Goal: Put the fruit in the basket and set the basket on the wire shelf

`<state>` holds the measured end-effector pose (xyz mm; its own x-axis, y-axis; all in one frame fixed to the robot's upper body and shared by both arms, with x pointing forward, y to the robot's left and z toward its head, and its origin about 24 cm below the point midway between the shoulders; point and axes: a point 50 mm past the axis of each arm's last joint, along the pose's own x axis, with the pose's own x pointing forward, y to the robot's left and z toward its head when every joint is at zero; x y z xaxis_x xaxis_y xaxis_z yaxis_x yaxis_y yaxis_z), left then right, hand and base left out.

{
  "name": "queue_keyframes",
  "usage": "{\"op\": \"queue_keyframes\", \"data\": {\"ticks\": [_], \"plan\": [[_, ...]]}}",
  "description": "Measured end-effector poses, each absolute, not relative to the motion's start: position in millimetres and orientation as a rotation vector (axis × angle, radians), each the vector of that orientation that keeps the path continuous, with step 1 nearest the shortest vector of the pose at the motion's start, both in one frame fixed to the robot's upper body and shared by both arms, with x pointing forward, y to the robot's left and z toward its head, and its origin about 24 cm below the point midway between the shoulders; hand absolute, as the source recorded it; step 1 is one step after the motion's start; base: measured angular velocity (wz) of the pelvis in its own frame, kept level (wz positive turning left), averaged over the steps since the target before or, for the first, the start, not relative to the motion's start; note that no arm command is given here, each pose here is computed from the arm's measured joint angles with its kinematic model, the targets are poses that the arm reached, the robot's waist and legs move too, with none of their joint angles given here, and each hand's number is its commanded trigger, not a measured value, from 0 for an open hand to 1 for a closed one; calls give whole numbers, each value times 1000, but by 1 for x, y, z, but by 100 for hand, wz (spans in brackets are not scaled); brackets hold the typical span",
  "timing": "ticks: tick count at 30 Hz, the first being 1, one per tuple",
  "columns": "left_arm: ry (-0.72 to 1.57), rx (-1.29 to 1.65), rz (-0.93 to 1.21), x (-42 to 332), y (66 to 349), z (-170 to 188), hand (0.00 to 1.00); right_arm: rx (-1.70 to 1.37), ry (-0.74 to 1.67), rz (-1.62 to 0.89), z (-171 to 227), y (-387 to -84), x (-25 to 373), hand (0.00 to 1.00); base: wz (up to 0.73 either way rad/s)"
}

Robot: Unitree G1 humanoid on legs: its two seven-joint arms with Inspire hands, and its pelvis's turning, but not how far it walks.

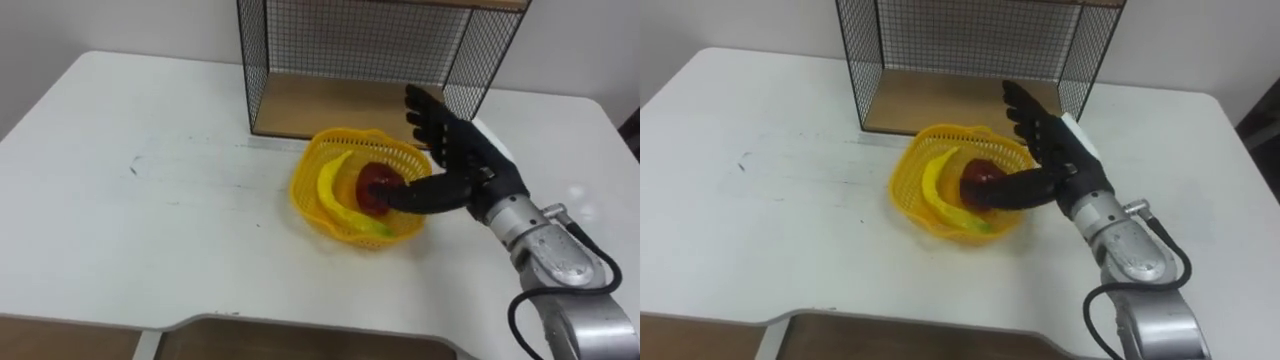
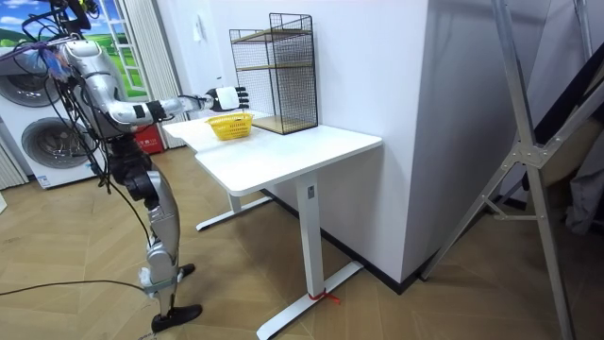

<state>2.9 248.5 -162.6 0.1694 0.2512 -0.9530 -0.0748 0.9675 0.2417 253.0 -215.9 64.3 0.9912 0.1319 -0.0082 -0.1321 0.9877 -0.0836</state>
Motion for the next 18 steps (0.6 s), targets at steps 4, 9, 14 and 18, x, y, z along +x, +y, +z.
{"op": "queue_keyframes", "data": {"ticks": [4,9,14,18], "plan": [[1354,60,402,-1,255,-161,0,-39,-39,5,69,-233,248,0,0],[1138,-90,775,24,275,-148,0,-22,-15,-147,60,-251,233,0,0],[876,-105,1031,53,302,-118,0,6,21,-269,51,-264,220,0,-5],[618,-61,1193,82,323,-79,0,14,41,-348,47,-272,201,0,-16]]}}
